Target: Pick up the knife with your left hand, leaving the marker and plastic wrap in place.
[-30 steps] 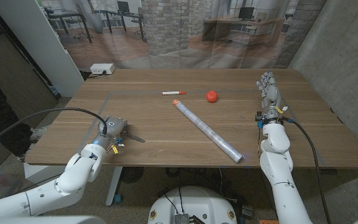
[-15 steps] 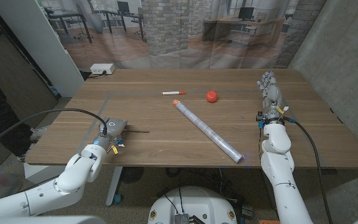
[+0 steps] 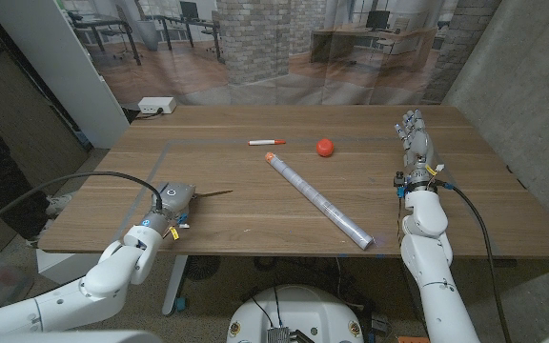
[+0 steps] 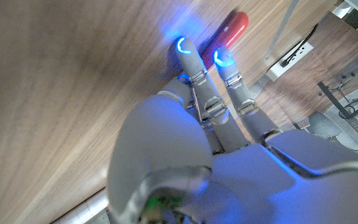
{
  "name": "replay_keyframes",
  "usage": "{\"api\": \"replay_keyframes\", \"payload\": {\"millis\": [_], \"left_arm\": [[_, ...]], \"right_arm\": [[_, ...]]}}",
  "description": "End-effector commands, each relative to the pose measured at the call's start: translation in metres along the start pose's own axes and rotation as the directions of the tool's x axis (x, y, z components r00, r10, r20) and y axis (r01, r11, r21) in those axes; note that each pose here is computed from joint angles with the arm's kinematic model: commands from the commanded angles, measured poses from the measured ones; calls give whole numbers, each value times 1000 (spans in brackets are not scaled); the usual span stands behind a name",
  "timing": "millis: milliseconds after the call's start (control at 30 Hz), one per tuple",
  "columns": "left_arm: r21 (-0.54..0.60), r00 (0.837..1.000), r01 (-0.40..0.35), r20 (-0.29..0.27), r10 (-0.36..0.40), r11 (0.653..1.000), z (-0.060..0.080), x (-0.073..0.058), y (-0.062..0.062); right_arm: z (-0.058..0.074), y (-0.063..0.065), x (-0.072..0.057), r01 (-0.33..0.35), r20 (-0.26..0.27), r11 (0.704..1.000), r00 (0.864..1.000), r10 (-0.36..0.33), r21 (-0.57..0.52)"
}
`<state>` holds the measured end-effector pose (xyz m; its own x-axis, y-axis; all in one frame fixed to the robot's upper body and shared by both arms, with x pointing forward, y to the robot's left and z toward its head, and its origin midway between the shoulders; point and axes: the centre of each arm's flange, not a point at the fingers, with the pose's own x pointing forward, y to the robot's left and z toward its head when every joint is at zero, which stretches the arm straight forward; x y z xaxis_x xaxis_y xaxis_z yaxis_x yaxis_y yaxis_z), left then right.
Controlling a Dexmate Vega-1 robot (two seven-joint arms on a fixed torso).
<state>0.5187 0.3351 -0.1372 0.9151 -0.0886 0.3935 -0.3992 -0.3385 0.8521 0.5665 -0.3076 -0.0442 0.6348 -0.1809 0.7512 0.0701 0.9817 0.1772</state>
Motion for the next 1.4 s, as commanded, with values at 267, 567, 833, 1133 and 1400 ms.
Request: {"api": "replay_keyframes", "payload": {"millis": [267,567,833,1133,1400], "left_arm": [[-102,999,-33,7,34,994,-3,5,12],[-132,998,-67,-13,66,989,-5,8,20],[-156,993,-122,-30,119,980,-5,7,32],[-160,986,-167,-41,163,973,-3,6,41],[-169,980,-200,-53,194,965,-3,5,48]], "right_arm": [[2,5,1,0,13,1000,1000,0,-7],[0,9,7,-4,7,1000,1000,4,-11],[-2,8,11,-6,7,1000,1000,6,-9],[-3,6,12,-5,8,1000,1000,5,-5],[-3,4,12,-5,11,1000,1000,5,-6]]}}
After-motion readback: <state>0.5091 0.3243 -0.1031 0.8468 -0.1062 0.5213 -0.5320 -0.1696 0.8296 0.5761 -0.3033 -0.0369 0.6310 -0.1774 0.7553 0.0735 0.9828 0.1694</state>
